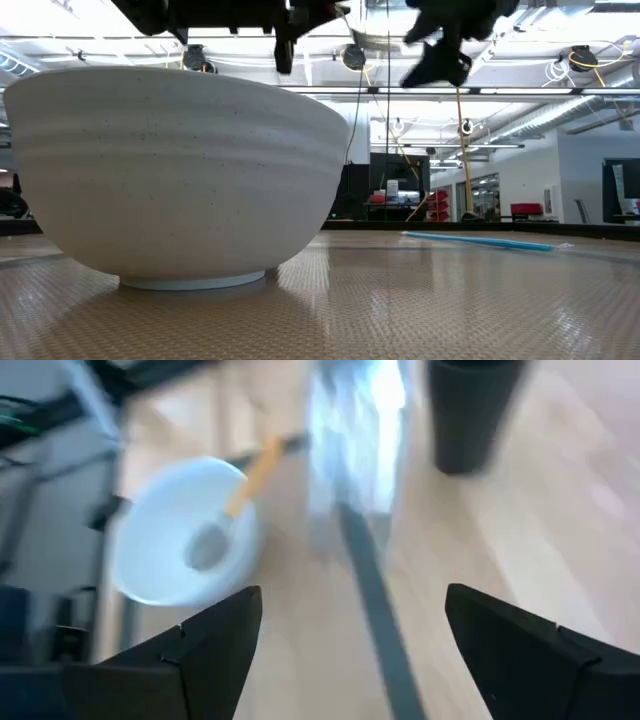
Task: Pick & Place Utensil
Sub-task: Put the pink fork into the white bowl on the mat
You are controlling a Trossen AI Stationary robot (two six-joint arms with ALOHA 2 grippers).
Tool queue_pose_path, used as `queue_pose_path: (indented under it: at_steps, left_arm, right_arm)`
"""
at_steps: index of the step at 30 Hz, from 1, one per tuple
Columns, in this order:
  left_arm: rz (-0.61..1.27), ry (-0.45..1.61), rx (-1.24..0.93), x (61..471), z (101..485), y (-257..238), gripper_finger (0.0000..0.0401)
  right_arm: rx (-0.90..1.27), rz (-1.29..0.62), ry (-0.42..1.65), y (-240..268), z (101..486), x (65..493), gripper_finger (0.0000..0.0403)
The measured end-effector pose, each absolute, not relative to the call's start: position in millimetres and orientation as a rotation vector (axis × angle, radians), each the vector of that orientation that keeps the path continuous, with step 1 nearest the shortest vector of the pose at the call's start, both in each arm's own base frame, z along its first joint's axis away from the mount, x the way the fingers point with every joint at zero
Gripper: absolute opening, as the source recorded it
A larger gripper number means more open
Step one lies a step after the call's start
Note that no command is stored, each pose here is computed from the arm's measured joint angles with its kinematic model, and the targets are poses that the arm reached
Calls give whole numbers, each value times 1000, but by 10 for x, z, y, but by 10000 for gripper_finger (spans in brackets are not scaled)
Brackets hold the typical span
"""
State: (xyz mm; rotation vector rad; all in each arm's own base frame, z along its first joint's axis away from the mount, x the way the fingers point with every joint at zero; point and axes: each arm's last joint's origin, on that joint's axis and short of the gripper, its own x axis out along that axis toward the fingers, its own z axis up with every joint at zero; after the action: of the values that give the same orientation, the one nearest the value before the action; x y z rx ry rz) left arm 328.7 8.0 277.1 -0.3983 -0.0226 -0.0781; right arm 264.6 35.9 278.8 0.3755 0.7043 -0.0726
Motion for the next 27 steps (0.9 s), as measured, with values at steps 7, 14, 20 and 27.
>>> queue_pose_path:
  at_steps: [7,14,20,27]
  left_arm:
    - [-105,8,-373,3089,2964,60,49]
    - [-234,84,-388,2883,3097,-104,49]
    - [-294,206,-416,2709,3111,-338,49]
    - [-286,276,-457,2619,3077,-634,49]
  right_arm:
    - [349,-164,815,328,2701,2557,314]
    - [329,-160,828,326,2694,2548,313]
    - [325,-183,851,274,2676,2534,313]
    - [307,-286,834,156,2674,2537,313]
